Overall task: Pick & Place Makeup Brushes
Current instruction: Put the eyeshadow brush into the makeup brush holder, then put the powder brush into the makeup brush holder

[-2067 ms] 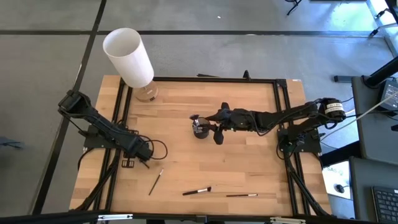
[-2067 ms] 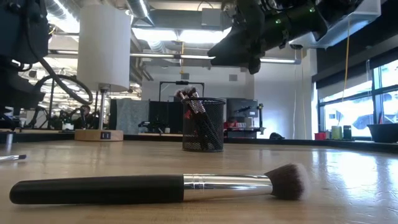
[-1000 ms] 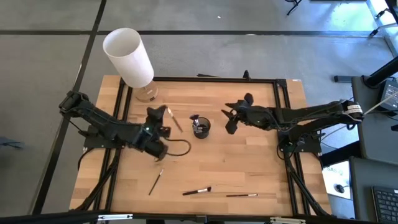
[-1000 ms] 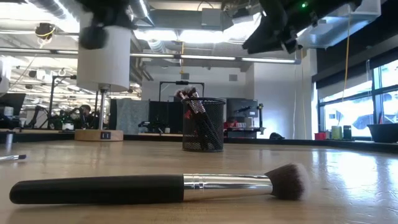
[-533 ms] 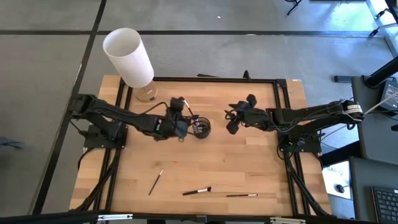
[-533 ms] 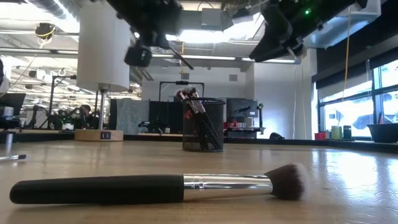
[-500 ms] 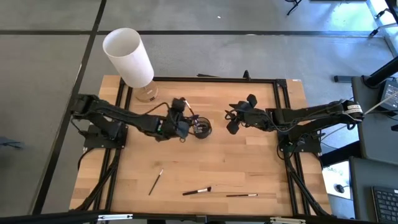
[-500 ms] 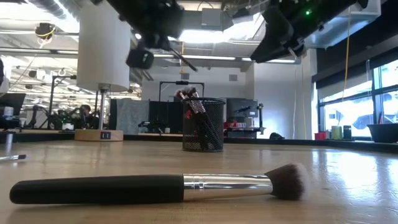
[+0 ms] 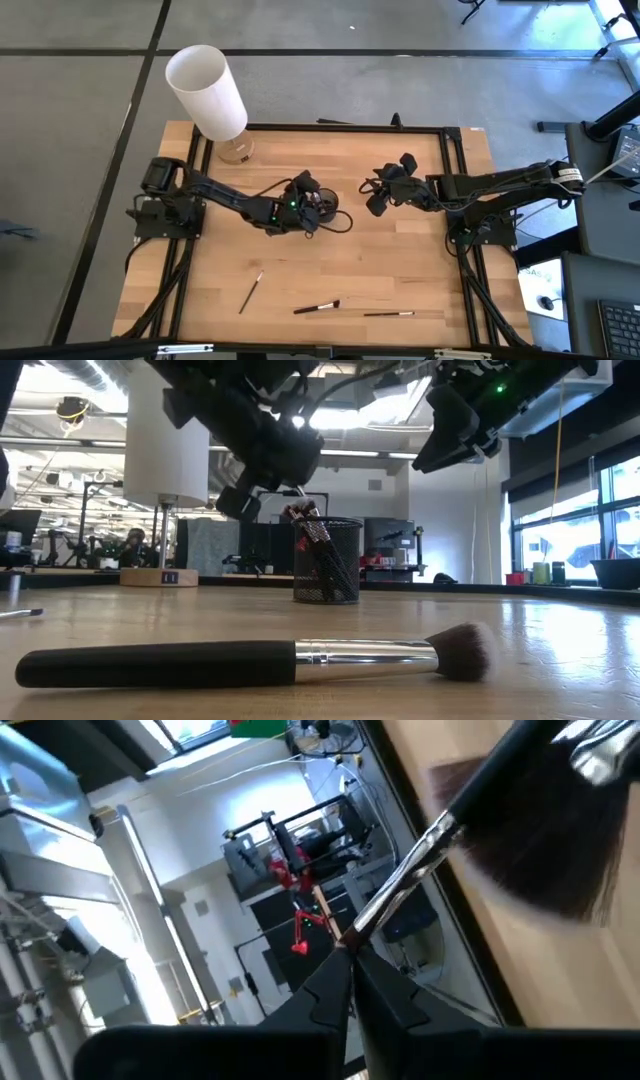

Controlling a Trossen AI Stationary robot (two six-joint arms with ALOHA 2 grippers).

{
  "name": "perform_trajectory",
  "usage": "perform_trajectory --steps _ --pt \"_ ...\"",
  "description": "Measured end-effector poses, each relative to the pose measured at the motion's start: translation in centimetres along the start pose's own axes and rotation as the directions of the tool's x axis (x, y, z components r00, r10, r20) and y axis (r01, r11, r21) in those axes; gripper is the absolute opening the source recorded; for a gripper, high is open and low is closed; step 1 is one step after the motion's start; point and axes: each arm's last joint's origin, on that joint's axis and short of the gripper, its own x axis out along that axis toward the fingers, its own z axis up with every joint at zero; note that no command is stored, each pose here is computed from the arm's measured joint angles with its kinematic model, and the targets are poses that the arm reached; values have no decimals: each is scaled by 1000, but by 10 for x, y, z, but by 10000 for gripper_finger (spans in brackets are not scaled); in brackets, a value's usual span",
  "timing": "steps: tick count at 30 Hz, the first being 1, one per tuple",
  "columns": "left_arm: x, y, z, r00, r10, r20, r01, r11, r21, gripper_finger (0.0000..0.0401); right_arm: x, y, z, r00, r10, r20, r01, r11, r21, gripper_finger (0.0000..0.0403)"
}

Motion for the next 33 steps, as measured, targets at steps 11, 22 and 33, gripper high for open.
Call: perform_trajectory --steps 11,22,33 --pt "-9 14 -5 999 24 27 -18 979 -205 78 0 -1 -3 1000 -7 -29 8 1000 10 158" --pt "-79 37 -44 930 -34 367 231 830 -508 108 2 2 -31 996 -3 -91 5 1000 15 158" --pt "-108 15 -61 303 -582 755 825 -236 -513 83 6 6 -42 997 50 -62 -45 995 85 158"
